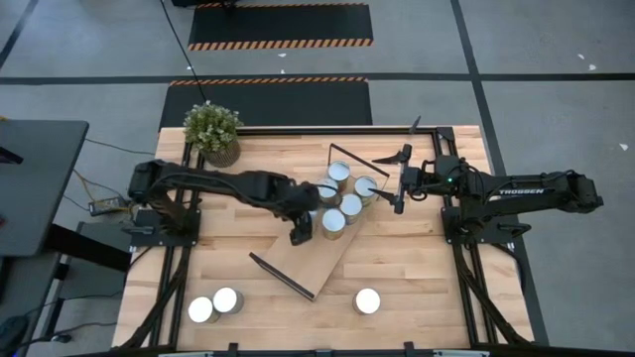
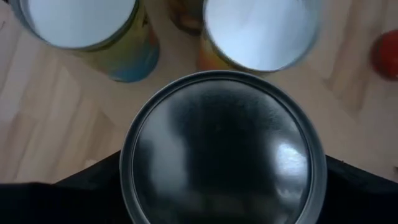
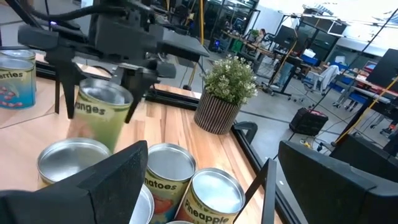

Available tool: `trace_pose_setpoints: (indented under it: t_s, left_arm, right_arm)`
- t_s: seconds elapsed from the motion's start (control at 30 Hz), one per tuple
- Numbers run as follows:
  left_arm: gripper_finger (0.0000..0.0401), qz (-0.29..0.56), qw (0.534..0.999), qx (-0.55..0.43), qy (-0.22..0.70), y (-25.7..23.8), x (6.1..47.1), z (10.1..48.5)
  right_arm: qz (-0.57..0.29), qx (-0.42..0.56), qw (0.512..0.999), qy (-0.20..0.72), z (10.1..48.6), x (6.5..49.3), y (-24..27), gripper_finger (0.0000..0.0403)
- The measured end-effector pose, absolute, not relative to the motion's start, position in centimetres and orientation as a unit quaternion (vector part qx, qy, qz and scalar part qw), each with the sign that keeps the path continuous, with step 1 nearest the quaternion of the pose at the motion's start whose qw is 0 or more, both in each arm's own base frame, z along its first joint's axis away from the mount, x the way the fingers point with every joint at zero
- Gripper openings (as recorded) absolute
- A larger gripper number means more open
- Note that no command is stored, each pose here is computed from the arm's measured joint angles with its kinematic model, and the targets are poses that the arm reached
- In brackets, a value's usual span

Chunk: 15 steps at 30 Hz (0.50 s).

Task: Pick and place cans onto a shelf
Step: Put the top canned oranges on the shelf

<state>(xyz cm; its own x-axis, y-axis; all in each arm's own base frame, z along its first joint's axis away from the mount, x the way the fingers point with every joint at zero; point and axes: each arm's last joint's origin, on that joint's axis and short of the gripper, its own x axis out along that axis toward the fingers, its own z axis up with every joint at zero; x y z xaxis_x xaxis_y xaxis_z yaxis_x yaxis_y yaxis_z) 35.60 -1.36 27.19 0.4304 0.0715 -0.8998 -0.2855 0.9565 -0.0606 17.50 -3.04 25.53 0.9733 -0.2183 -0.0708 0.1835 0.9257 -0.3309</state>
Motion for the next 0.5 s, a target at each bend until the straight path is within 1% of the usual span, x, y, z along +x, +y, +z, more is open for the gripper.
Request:
trace_pose_setpoints:
  t_s: [0.27,0.37,0.5]
  left_arm:
    - [0.0331,0.103,0.821,-0.039,0.560,-1.3,36.4,25.7]
    - [0.0332,0.087,0.828,0.002,0.554,-1.3,36.7,25.5]
    - [0.0332,0.095,0.832,0.052,0.544,-1.1,37.1,25.5]
  right_arm:
    - [-0.101,-0.163,0.980,0.056,25.5,17.5,-3.0,0.0368]
    - [-0.101,-0.163,0.980,0.056,25.5,17.5,-3.0,0.0368]
    - [-0.101,-0.162,0.980,0.056,25.5,17.5,-3.0,0.0368]
